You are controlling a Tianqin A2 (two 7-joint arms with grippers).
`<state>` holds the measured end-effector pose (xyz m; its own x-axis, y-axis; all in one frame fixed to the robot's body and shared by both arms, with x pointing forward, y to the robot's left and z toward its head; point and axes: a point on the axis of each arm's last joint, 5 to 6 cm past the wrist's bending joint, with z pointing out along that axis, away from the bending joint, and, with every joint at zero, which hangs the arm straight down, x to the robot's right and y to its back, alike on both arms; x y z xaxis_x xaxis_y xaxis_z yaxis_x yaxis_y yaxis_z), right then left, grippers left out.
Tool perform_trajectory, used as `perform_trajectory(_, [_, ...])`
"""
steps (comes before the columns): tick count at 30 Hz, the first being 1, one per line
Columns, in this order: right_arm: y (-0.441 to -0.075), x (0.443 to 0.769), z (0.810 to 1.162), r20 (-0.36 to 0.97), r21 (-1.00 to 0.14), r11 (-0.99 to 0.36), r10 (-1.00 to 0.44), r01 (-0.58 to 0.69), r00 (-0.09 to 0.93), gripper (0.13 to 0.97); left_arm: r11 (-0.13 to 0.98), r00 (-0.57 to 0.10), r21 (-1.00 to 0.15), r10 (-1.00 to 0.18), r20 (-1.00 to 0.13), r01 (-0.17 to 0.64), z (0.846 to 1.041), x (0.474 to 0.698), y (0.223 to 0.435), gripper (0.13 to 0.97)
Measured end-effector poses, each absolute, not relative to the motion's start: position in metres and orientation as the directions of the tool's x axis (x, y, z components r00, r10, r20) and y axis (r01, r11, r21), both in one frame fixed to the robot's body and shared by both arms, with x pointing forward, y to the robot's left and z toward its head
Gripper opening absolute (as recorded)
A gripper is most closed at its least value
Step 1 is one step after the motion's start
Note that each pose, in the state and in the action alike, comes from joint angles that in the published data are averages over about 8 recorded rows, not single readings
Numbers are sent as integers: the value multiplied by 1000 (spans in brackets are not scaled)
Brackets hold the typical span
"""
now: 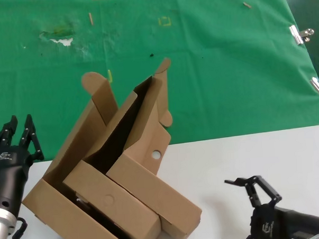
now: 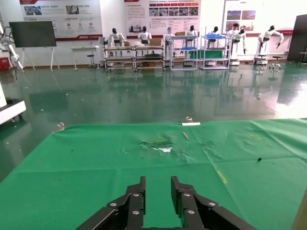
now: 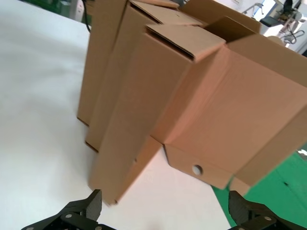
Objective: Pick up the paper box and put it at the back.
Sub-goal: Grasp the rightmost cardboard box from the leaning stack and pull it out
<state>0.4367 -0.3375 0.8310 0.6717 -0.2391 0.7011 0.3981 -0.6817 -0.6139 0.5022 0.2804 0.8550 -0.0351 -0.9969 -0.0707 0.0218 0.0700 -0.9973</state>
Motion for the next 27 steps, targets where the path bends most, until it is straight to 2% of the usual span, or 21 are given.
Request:
perform_trajectory(3, [-331,436,828,692,-621,-672,-230,402,685,920,70,-35,-997,-997,-71,22,855,502,280,277])
perform_trajectory(10, [-321,434,825,669,-638,-655,-209,406,714,852,70,-35,-997,-997,-71,22,855,502,280,200])
perform_trajectory(18, [-313,435,822,646,-665,-628,-211,405,733,696,70,-35,-997,-997,-70,22,855,502,280,153])
perform_trajectory(19, [-311,435,822,643,-670,-622,-213,405,735,696,70,-35,-997,-997,-70,22,855,502,280,149])
perform_trajectory(27, [-299,437,822,623,-697,-590,-217,408,751,481,70,-35,-997,-997,-70,22,855,502,280,140])
